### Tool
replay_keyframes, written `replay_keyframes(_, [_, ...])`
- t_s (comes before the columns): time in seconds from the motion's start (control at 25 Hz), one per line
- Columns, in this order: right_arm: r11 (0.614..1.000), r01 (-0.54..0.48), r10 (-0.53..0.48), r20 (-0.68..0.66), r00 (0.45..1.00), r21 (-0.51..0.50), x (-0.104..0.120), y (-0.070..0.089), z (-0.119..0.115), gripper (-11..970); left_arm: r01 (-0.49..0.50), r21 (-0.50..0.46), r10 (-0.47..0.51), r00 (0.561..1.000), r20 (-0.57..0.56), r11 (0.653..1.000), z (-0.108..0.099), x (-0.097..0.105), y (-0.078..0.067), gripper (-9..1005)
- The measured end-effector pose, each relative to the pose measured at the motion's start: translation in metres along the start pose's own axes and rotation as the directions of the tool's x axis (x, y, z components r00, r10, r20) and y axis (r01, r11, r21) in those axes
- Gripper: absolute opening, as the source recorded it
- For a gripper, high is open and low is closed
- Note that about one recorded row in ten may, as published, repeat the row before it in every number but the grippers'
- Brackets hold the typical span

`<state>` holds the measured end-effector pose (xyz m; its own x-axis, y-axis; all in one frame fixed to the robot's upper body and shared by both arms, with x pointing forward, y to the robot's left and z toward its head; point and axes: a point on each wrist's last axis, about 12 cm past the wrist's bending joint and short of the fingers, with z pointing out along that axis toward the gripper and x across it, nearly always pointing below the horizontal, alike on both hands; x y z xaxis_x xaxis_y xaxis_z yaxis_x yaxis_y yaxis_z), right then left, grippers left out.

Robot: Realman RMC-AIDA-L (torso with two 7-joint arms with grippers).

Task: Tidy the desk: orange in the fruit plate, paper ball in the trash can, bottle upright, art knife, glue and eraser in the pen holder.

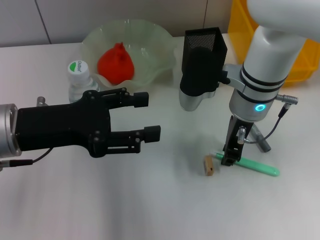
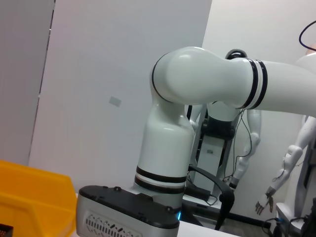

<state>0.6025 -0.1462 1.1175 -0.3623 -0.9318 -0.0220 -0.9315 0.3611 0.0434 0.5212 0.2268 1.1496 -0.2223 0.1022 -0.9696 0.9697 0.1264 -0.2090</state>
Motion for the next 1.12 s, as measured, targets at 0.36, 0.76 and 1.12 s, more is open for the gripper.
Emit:
replay_keyframes(0.36, [1.000,-0.023,0.023,0.006,1.000,0.003,-0.001,0.000,-0.001,204,0.009,-0.008,-0.008,1.000,0.008,1.000,-0.003,0.001,0.001,778])
replay_keyframes(0.76, [0.997,-0.079,0.079,0.021,0.997,0.004,0.001,0.002,-0.006,188,0.011,-0.011,-0.011,1.000,0.016,1.000,-0.004,0.001,0.001,778])
replay_keyframes(1.12, [0.988,-0.091,0.075,0.122,0.990,0.124,0.004,-0.001,-0.036,187,0.018,-0.012,-0.018,0.999,0.034,1.000,-0.006,0.000,0.000,778])
